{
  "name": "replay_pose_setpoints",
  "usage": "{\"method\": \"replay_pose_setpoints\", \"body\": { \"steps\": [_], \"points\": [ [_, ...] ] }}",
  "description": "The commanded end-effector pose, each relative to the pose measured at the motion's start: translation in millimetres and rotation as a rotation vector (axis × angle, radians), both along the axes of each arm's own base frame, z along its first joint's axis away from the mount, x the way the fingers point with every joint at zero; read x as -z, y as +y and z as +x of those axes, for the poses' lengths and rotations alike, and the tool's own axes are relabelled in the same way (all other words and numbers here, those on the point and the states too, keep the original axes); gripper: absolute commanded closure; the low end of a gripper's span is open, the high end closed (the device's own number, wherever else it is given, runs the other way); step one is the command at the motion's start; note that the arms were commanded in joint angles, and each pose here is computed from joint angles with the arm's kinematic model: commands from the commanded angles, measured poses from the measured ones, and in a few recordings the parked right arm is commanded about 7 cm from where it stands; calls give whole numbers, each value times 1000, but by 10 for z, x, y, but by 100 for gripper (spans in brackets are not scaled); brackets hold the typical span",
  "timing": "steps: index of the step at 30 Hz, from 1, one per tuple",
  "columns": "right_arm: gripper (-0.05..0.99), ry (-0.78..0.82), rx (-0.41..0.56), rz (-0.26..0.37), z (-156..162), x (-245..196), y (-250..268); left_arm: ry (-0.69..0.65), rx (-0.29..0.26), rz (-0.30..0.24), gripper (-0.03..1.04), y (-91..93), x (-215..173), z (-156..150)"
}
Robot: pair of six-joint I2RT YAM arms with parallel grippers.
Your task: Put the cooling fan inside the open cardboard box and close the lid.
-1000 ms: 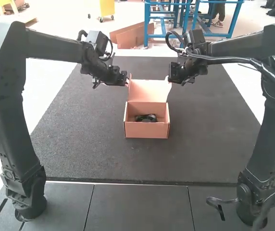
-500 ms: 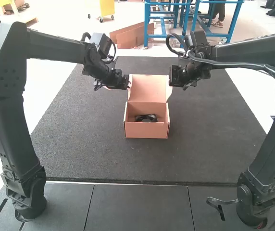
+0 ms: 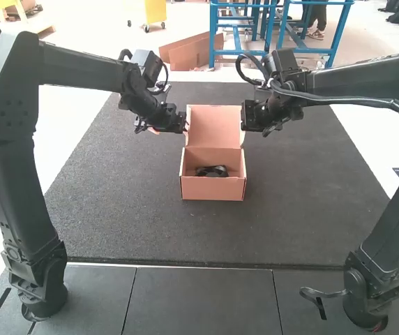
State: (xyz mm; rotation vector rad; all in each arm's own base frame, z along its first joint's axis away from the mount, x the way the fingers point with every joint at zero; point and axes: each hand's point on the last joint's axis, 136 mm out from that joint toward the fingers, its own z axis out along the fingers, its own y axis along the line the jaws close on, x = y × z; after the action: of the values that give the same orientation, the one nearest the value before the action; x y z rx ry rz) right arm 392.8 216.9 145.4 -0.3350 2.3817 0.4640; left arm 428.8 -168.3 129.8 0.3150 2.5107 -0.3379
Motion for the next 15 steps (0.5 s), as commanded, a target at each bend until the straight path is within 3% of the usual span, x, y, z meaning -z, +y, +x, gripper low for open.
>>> {"method": "replay_pose_setpoints", "body": {
  "steps": [1, 15],
  "points": [
    [95, 8, -2, -3, -105, 26, -6, -73, 16, -36, 4, -89, -345, 56],
    [95, 18, -3, -2, -281, 94, -87, -56, 30, -30, 4, -111, -400, -74]
  ]
}}
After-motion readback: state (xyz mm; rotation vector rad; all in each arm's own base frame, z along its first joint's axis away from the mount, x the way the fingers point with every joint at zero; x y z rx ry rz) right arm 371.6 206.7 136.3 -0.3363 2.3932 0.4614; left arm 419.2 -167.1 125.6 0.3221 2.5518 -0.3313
